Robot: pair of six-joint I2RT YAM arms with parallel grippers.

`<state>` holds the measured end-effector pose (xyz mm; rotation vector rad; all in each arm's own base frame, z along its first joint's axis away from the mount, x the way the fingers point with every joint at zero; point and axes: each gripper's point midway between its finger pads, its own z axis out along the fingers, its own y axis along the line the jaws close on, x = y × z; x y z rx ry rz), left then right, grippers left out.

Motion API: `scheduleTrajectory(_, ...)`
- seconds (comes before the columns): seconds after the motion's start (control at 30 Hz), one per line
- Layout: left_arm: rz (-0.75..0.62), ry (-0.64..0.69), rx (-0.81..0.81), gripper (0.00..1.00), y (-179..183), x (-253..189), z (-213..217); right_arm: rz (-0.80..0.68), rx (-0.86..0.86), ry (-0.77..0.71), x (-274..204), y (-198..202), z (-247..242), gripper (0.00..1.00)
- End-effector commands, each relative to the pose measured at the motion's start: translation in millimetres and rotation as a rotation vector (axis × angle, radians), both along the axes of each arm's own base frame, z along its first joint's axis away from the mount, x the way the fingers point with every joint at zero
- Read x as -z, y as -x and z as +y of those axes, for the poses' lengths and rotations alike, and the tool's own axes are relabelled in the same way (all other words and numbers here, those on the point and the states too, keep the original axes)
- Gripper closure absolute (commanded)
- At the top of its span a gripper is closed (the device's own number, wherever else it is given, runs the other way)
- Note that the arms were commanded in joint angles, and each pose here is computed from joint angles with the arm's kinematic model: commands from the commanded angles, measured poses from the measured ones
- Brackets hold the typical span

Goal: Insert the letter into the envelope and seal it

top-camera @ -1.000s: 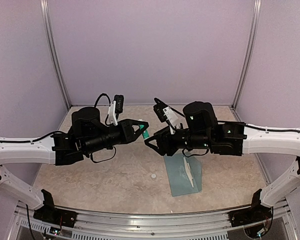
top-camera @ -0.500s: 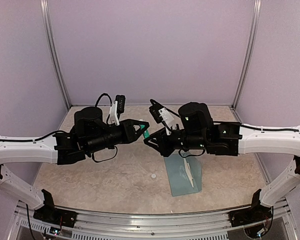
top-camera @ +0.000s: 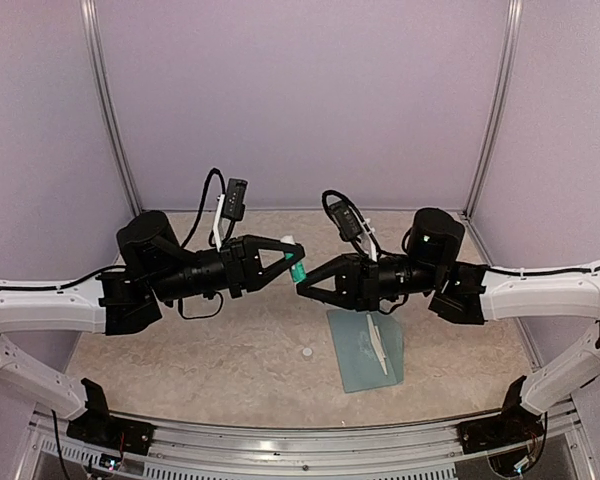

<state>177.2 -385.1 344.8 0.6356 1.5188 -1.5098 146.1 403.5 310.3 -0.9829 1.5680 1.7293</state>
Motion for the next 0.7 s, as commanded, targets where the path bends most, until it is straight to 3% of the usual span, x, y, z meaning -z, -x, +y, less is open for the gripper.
scheduleTrajectory(0.0,-0.153,0.096,0.239,0.91,51.0,-30.7,5.8,-0.040,-0.332,-0.199,-42.7,52.5,-24.0,1.00)
scheduleTrajectory(0.23,-0.167,0.092,0.265,0.92,58.0,-33.0,0.5,-0.039,-0.317,-0.175,-39.5,51.5,-22.0,1.00)
scheduleTrajectory(0.33,-0.144,0.071,0.193,0.91,44.5,-27.3,-1.5,-0.046,-0.229,-0.133,-36.2,40.6,-19.7,0.92)
scheduleTrajectory(0.47,-0.091,0.024,0.040,0.91,13.3,-18.6,-0.1,-0.087,-0.031,-0.050,-29.6,16.2,-21.6,0.65)
scheduleTrajectory(0.53,-0.052,0.001,-0.049,0.91,-5.4,-14.3,3.4,-0.101,0.086,0.006,-23.7,-0.4,-26.2,0.45)
scheduleTrajectory(0.67,0.042,-0.036,-0.224,0.91,-40.4,-3.7,12.9,-0.138,0.348,0.164,-4.5,-39.3,-42.6,0.24)
